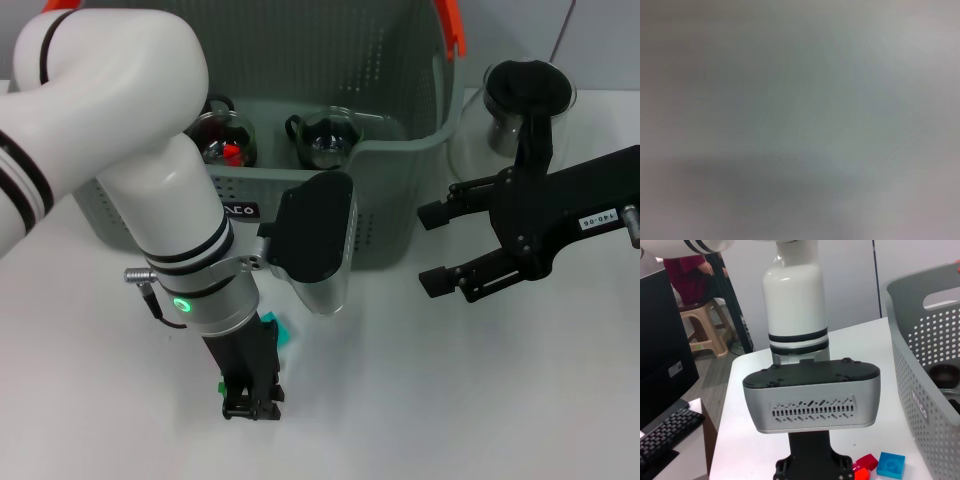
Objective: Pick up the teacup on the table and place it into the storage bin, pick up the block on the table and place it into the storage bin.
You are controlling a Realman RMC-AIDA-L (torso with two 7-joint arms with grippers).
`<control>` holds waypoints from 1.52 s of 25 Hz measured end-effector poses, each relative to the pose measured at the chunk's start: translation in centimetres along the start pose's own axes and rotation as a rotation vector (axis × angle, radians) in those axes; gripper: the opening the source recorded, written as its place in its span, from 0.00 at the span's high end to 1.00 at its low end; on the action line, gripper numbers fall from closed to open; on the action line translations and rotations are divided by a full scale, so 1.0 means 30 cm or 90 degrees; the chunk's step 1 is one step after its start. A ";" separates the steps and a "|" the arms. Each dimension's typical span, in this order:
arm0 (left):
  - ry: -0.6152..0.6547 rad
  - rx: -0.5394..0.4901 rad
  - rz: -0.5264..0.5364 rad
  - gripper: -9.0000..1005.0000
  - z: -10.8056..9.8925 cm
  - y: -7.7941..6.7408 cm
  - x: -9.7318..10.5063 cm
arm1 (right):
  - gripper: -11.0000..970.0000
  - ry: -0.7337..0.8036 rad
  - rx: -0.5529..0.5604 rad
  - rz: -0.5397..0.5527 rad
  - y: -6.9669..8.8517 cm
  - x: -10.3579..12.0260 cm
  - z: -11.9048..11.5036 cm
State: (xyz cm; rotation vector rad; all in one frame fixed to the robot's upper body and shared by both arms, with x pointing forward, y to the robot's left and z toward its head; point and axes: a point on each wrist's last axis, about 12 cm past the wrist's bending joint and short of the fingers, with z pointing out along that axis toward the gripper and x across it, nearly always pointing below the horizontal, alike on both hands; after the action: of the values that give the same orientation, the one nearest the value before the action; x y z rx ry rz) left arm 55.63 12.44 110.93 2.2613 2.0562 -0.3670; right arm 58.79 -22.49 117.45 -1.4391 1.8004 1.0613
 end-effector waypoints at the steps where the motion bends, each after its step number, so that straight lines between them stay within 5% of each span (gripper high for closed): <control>1: 0.000 0.003 -0.001 0.75 -0.001 0.001 0.000 | 0.06 0.000 0.000 0.000 0.000 0.000 0.000; 9: -0.017 0.039 0.002 0.87 -0.034 -0.006 -0.001 | 0.06 0.000 0.003 -0.001 -0.001 -0.001 -0.001; 20: -0.193 0.125 -0.009 0.88 -0.222 -0.015 0.019 | 0.06 -0.009 0.008 -0.002 -0.002 -0.005 -0.017; 32: -0.432 -0.044 -0.124 0.88 -0.480 0.097 0.161 | 0.06 -0.016 -0.012 0.009 0.014 0.003 -0.043; 38: -0.499 -0.173 -0.279 0.88 -0.596 0.205 0.281 | 0.06 -0.022 -0.017 0.012 0.019 0.006 -0.060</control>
State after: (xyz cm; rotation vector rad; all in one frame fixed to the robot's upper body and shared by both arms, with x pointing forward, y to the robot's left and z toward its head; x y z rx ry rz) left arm 64.76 23.66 125.74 1.2030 1.9518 -0.7847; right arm 58.24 -24.07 118.34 -1.4131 1.7859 1.1168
